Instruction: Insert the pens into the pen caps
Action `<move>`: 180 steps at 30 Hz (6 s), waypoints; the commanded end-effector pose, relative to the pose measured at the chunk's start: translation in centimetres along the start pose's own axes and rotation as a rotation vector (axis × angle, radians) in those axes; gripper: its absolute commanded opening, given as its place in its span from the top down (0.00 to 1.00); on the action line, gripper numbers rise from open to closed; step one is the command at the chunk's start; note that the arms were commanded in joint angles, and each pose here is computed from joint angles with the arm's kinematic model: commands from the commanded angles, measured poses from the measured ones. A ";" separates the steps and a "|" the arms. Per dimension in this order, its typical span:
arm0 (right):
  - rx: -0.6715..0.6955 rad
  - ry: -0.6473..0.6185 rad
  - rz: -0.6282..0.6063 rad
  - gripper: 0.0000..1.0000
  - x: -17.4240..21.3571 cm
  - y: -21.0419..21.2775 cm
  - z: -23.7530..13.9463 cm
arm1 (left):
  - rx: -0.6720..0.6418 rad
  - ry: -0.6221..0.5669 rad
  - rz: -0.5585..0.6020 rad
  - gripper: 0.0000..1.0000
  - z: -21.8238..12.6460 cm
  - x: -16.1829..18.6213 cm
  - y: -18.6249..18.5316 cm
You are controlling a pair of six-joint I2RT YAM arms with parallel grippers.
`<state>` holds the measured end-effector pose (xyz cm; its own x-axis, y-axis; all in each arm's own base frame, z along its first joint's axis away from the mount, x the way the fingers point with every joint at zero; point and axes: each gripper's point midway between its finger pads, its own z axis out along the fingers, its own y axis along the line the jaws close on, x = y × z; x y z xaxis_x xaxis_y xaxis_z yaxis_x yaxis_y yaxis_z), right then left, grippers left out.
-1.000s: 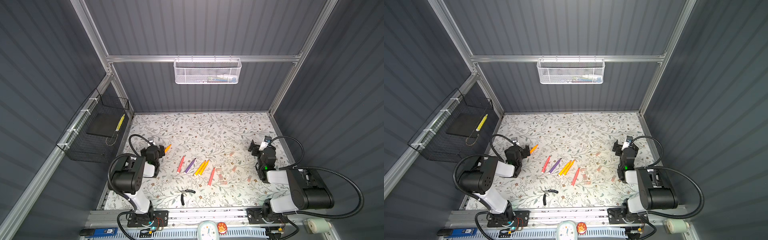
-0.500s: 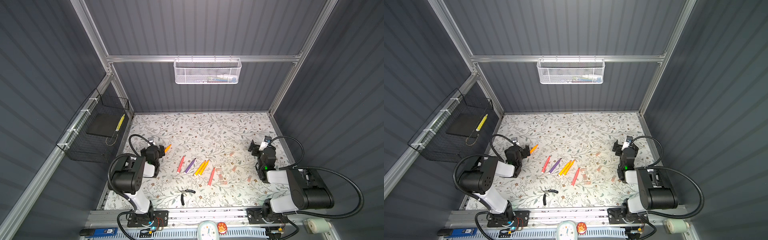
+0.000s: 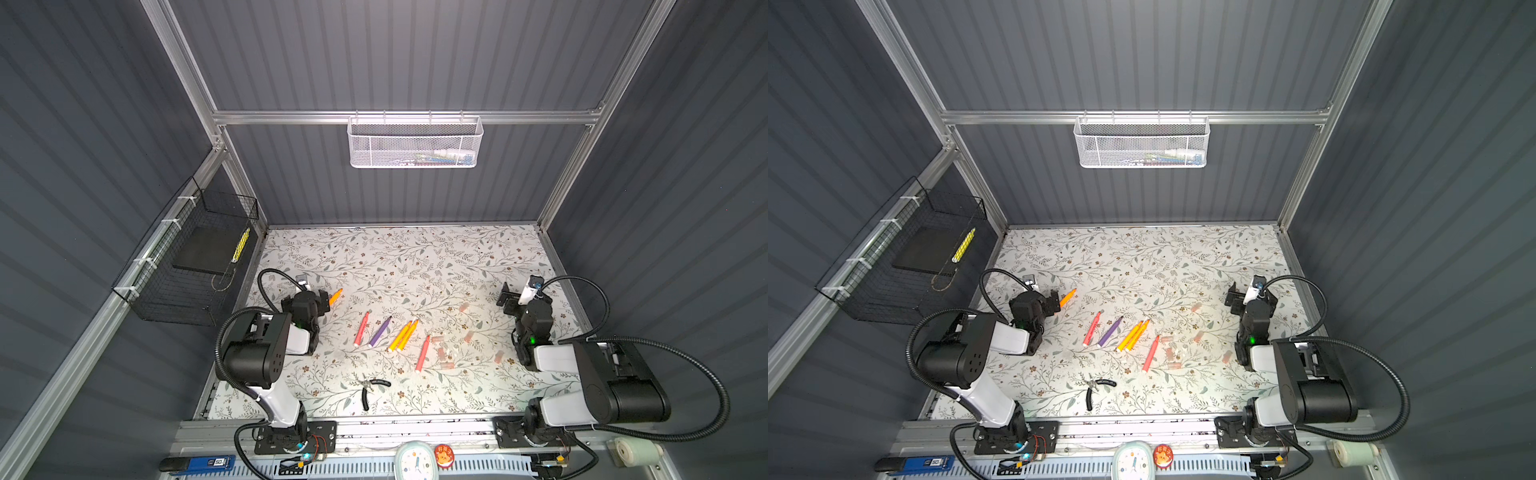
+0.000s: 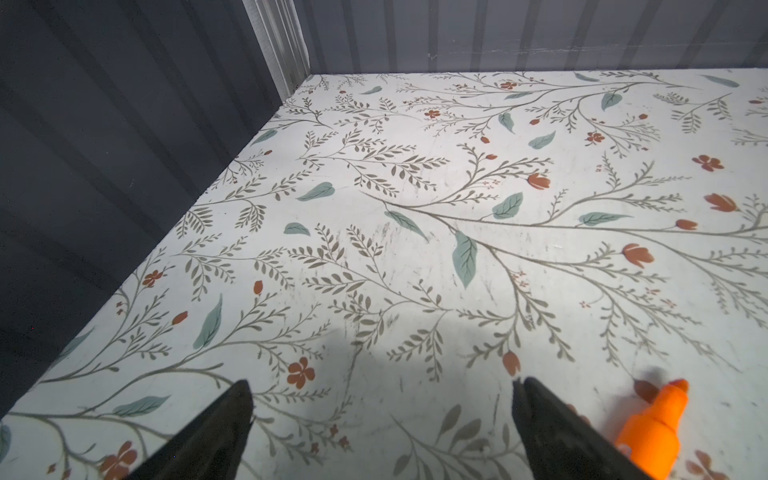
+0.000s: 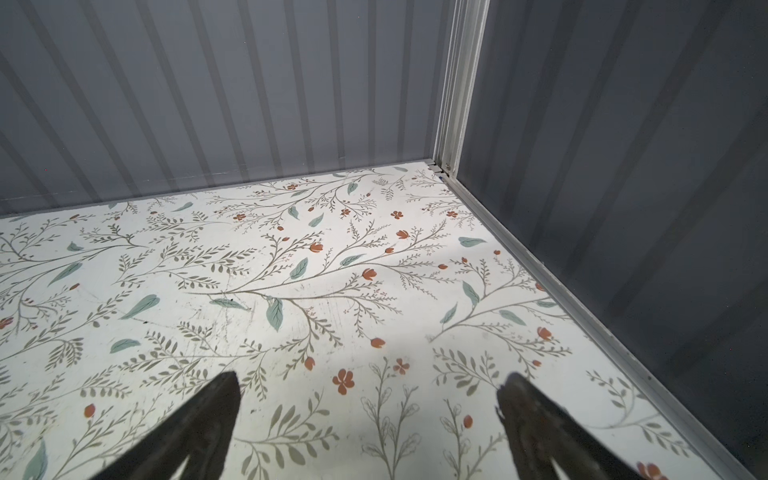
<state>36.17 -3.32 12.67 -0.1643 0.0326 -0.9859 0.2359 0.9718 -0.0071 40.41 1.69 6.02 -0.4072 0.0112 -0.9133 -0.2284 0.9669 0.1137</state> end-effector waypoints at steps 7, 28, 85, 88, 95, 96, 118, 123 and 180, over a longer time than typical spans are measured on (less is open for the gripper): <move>0.135 -0.183 0.025 0.01 -5.2 -0.8 -4.8 | 0.047 -0.056 -0.018 0.00 -3.8 -4.7 -0.5; -0.274 -0.028 0.511 0.01 -11.6 1.6 -15.8 | 0.214 0.089 -0.428 0.00 -15.8 -11.2 0.8; 0.044 0.292 0.486 0.01 -1.1 -0.9 -4.2 | 0.772 0.430 0.273 0.25 -30.9 6.9 -30.0; 0.041 0.290 0.486 0.01 -1.1 -0.9 -4.2 | 0.733 0.449 0.325 0.28 -30.3 8.0 -29.7; 0.042 0.286 0.488 0.01 -1.1 -1.0 -4.2 | 0.711 0.480 0.372 0.34 -29.8 9.5 -30.0; 0.039 0.288 0.487 0.01 -1.1 -0.9 -4.2 | 0.699 0.486 0.384 0.35 -29.6 9.8 -30.0; 0.025 0.276 0.490 0.01 -1.2 -0.8 -4.4 | 0.690 0.585 0.426 0.48 -29.0 14.1 -29.2; 0.025 0.272 0.493 0.01 -1.2 -0.8 -4.6 | 0.671 0.596 0.434 0.55 -28.6 15.0 -29.0; -0.586 0.453 0.705 0.02 -1.9 16.9 -13.4 | 1.049 0.303 0.047 0.95 -29.5 4.1 -29.1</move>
<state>28.59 13.40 15.91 -0.5257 0.5450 -0.6531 -0.0386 0.7517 0.6583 19.35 -33.89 10.03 -0.6519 0.1333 -0.7465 0.5700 0.7354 -0.3665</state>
